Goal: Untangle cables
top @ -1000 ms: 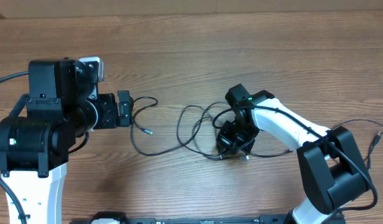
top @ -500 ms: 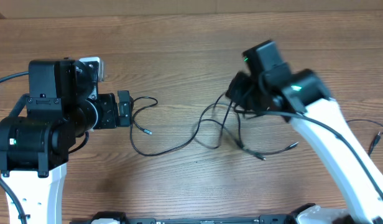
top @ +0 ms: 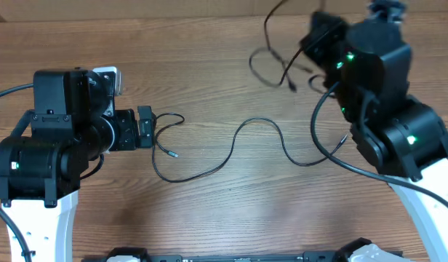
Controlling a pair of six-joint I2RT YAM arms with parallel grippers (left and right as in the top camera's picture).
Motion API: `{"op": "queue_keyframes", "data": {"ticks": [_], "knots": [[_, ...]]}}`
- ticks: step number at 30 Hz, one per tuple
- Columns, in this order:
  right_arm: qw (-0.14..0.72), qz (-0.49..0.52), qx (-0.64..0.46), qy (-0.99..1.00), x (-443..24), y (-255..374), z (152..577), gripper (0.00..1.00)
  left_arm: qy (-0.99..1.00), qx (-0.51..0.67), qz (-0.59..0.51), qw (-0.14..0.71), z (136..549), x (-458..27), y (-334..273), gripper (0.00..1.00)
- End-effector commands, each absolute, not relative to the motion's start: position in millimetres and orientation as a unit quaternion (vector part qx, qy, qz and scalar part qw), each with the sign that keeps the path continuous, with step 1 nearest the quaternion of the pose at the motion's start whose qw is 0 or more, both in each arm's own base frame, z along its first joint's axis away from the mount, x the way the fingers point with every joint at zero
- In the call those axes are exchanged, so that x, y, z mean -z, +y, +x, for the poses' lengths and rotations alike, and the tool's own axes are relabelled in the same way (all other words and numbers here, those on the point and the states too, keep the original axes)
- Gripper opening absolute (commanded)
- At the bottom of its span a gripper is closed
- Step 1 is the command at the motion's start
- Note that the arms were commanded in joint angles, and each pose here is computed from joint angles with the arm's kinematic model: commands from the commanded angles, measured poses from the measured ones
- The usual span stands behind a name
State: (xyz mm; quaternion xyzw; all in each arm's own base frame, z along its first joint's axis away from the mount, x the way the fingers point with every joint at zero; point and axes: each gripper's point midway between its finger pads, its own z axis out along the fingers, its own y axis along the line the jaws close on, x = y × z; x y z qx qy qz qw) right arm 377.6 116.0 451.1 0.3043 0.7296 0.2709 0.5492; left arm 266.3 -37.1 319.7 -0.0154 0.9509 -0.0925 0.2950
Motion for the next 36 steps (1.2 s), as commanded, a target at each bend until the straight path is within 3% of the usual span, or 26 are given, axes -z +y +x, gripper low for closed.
{"op": "queue_keyframes", "data": {"ticks": [1,7,14,22,29,36], "knots": [[0.625,0.39,-0.177,0.653,-479,57,368,0.04,0.951,0.094,-0.007,0.296,267,-320,-38,1.0],[0.657,0.44,-0.029,0.611,-477,-5,364,0.04,0.951,0.094,-0.007,0.296,267,-320,-38,1.0],[0.634,0.485,0.092,0.595,-454,-89,374,0.04,0.951,0.094,-0.007,0.296,267,-320,-38,1.0],[0.59,0.526,0.104,0.604,-411,-174,401,0.04,0.951,0.094,-0.007,0.296,267,-320,-38,1.0],[0.515,0.566,0.121,0.632,-343,-247,408,0.04,0.951,0.094,-0.007,0.296,267,-320,-38,1.0],[0.374,0.624,0.179,0.662,-243,-311,375,0.04,0.951,0.094,-0.007,0.296,267,-320,-38,1.0]]}}
